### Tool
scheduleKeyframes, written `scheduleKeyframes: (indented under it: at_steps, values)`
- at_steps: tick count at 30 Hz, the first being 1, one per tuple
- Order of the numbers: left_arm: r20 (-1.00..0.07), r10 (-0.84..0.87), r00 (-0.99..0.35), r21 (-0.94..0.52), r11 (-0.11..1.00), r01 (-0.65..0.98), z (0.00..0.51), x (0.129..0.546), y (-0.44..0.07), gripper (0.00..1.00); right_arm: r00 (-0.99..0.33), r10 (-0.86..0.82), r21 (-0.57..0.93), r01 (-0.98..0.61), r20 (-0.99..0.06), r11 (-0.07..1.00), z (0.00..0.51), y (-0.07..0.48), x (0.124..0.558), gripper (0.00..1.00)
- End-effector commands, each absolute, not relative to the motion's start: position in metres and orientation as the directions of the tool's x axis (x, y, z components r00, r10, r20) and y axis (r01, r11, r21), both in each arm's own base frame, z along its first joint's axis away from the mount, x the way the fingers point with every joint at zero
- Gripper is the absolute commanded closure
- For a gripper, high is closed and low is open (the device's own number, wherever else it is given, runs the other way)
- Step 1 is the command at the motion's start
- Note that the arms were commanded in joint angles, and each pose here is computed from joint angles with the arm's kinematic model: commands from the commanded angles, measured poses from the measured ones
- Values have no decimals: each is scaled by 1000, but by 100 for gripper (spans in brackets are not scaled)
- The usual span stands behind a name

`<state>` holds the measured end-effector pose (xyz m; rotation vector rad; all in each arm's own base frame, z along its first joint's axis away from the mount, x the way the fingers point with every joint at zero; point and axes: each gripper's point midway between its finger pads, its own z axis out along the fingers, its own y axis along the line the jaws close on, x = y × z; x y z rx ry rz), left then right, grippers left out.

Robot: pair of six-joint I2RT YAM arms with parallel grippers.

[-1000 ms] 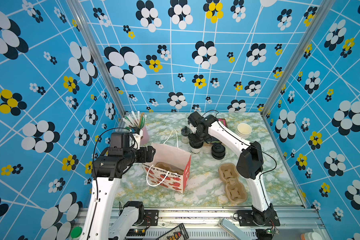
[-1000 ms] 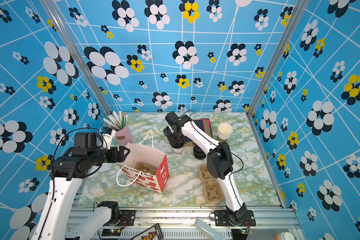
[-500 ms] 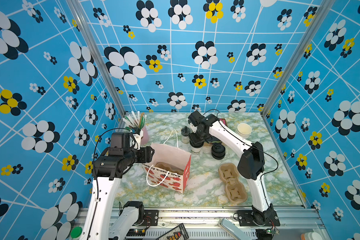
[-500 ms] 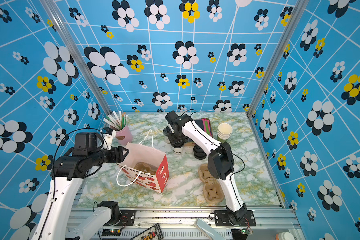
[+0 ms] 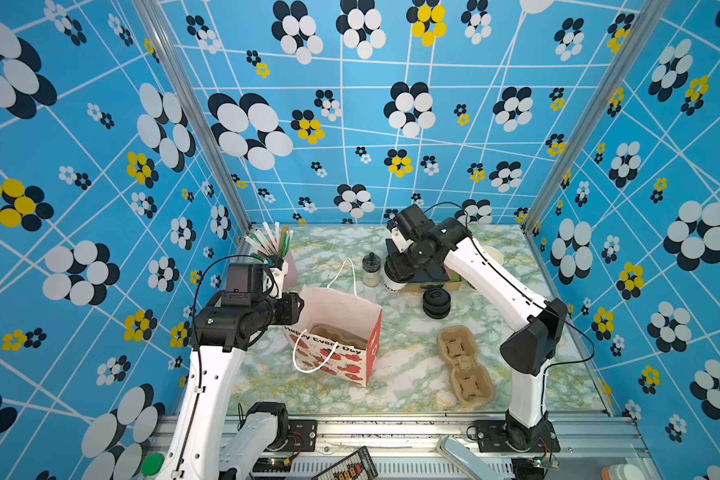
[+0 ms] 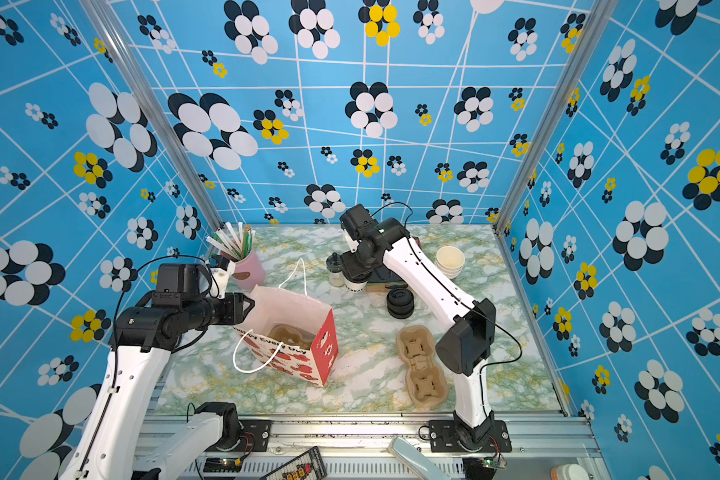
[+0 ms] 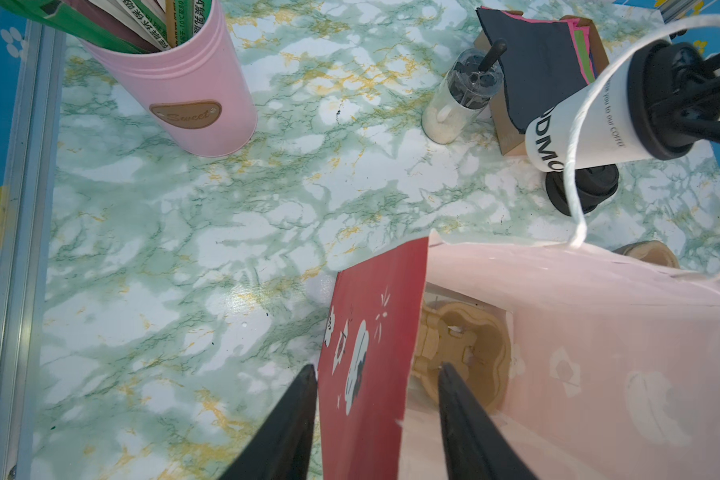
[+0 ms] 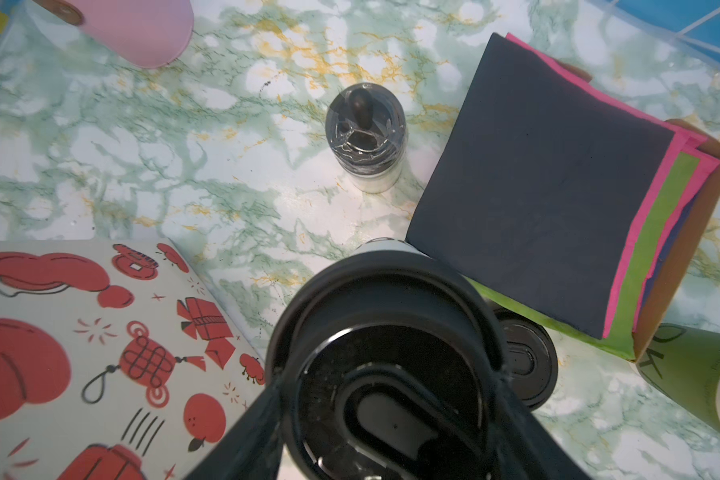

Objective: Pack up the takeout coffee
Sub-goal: 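Close the right gripper on the black lid of the coffee cup, then lift the coffee cup and carry it toward the bag opening with the right gripper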

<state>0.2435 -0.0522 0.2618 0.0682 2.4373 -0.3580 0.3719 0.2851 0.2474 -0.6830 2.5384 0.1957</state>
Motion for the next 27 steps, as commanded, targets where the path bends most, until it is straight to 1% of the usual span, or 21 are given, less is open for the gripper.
scheduleKeyframes:
  at_steps: [1, 4, 13, 18, 27]
  values:
    - [-629, -33, -777, -217, 967, 135, 255, 249, -48, 56, -730, -437, 18, -523, -526, 852, 275, 275, 352, 34]
    - [-630, -41, -776, -229, 964, 136, 254, 251, -50, 68, -712, -430, 35, -537, -555, 843, 294, 273, 342, 34]
    - [-636, -73, -769, -283, 948, 144, 255, 257, -58, 93, -656, -440, 41, -583, -614, 812, 334, 267, 310, 34]
    - [-638, -97, -764, -320, 936, 148, 257, 261, -63, 100, -621, -448, 44, -614, -643, 788, 355, 268, 292, 34]
    - [-641, -151, -753, -394, 906, 154, 260, 267, -73, 100, -568, -459, 51, -664, -684, 746, 382, 274, 264, 34]
